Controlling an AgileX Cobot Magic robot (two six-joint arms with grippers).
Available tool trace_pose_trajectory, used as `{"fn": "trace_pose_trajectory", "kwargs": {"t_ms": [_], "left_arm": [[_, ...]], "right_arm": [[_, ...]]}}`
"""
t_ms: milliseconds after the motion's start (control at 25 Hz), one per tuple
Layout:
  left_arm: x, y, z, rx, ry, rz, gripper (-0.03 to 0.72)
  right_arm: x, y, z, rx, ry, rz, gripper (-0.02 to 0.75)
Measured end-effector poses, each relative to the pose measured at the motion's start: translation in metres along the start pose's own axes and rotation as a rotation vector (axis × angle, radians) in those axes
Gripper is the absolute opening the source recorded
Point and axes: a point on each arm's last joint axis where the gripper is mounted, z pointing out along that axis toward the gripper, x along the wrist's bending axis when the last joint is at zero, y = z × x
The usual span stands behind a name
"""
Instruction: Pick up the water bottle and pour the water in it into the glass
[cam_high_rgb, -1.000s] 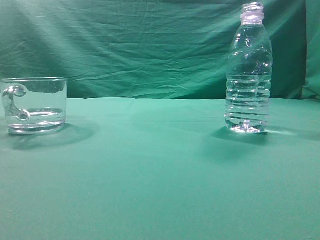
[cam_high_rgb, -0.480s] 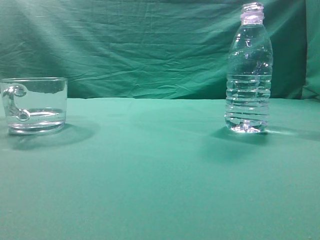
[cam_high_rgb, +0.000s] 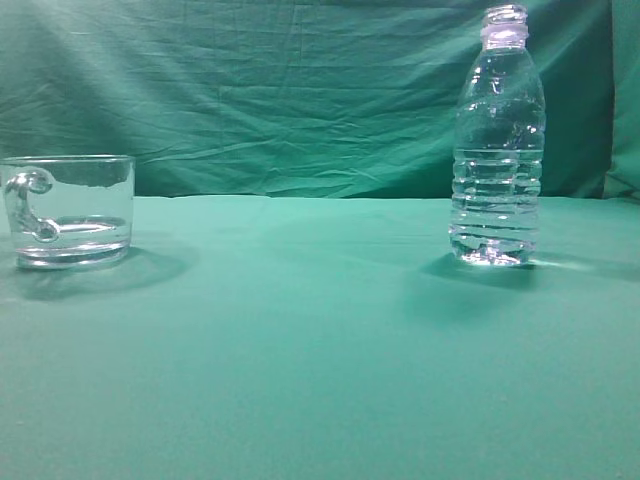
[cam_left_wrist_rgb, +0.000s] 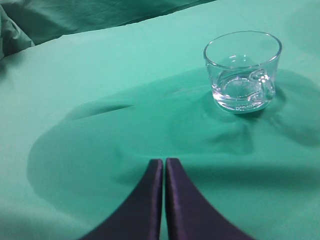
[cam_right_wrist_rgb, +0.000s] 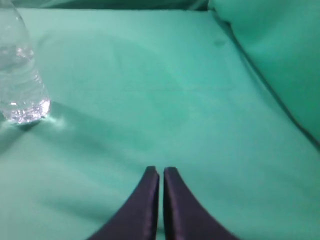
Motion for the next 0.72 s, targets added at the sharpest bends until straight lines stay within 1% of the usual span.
{"fn": "trace_pose_trajectory", "kwargs": {"t_ms": [160,720], "left_arm": [[0.0000,0.0000,0.0000,0.000,0.000,0.000,0.000],[0.0000,0.0000,0.0000,0.000,0.000,0.000,0.000]], "right_arm": [[0.0001,0.0011,0.0008,-0.028,0.000,0.001,0.000],[0.0004,0.0013,0.0010,-0.034,0.004,0.029,0.000]]}}
